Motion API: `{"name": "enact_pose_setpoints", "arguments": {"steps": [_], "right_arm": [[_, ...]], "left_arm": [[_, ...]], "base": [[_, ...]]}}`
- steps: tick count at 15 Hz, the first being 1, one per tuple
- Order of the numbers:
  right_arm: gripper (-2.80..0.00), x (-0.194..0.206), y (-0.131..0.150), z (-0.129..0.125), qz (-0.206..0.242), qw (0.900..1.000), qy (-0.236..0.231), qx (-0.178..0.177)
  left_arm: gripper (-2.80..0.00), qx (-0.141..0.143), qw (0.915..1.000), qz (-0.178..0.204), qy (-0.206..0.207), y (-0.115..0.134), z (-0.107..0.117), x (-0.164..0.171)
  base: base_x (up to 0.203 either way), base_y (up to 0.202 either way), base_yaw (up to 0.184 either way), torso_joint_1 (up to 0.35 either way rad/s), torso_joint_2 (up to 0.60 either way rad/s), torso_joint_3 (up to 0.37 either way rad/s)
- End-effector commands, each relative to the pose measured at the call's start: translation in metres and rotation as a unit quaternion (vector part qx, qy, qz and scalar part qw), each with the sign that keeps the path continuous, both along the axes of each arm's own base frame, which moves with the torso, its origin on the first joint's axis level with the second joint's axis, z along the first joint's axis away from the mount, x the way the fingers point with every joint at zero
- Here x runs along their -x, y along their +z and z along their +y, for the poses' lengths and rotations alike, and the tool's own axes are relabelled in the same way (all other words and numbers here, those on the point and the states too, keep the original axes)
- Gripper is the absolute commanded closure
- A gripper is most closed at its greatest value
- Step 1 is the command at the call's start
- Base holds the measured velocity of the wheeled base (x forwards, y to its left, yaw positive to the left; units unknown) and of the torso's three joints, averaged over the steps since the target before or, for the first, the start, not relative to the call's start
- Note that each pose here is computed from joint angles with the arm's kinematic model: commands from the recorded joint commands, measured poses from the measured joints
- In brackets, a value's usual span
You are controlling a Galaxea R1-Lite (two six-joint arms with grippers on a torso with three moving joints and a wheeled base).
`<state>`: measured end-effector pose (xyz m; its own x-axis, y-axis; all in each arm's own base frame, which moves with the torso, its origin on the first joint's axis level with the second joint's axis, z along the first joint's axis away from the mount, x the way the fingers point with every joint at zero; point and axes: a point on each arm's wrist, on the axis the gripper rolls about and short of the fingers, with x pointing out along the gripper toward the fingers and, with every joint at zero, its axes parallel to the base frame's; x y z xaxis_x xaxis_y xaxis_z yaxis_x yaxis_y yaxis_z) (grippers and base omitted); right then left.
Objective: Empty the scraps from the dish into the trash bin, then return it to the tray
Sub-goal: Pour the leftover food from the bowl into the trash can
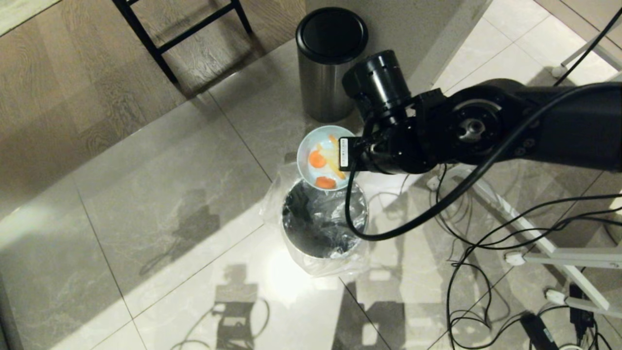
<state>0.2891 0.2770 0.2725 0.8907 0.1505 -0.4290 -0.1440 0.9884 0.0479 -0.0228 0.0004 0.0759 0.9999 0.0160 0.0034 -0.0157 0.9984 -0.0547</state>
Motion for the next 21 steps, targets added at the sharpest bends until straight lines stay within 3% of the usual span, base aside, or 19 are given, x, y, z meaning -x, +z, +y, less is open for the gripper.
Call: {"name": "enact_pose_setpoints", "arguments": {"steps": [1,7,11,15,21], "right_arm": [[0.0,-0.001,0.002,0.004,-0.025,0.999,0.018,0.019],[0.0,-0.005,0.0,0.033,-0.114,0.984,0.088,0.101],[0.0,0.009,-0.007,0.056,-0.131,0.976,0.126,0.121],[0.0,0.014,-0.021,0.062,-0.161,0.965,0.145,0.146],[0.0,0.018,-0.045,0.059,-0.243,0.938,0.153,0.193]], "left_arm": [[0.0,0.0,1.0,0.0,0.0,0.0,0.0,0.0],[0.0,0.0,1.0,0.0,0.0,0.0,0.0,0.0],[0.0,0.0,1.0,0.0,0.0,0.0,0.0,0.0],[0.0,0.0,1.0,0.0,0.0,0.0,0.0,0.0],[0.0,0.0,1.0,0.0,0.0,0.0,0.0,0.0]], "base": [[0.0,0.0,0.0,0.0,0.0,0.0],[0.0,0.0,0.0,0.0,0.0,0.0],[0.0,0.0,0.0,0.0,0.0,0.0],[0.0,0.0,0.0,0.0,0.0,0.0],[0.0,0.0,0.0,0.0,0.0,0.0]]}}
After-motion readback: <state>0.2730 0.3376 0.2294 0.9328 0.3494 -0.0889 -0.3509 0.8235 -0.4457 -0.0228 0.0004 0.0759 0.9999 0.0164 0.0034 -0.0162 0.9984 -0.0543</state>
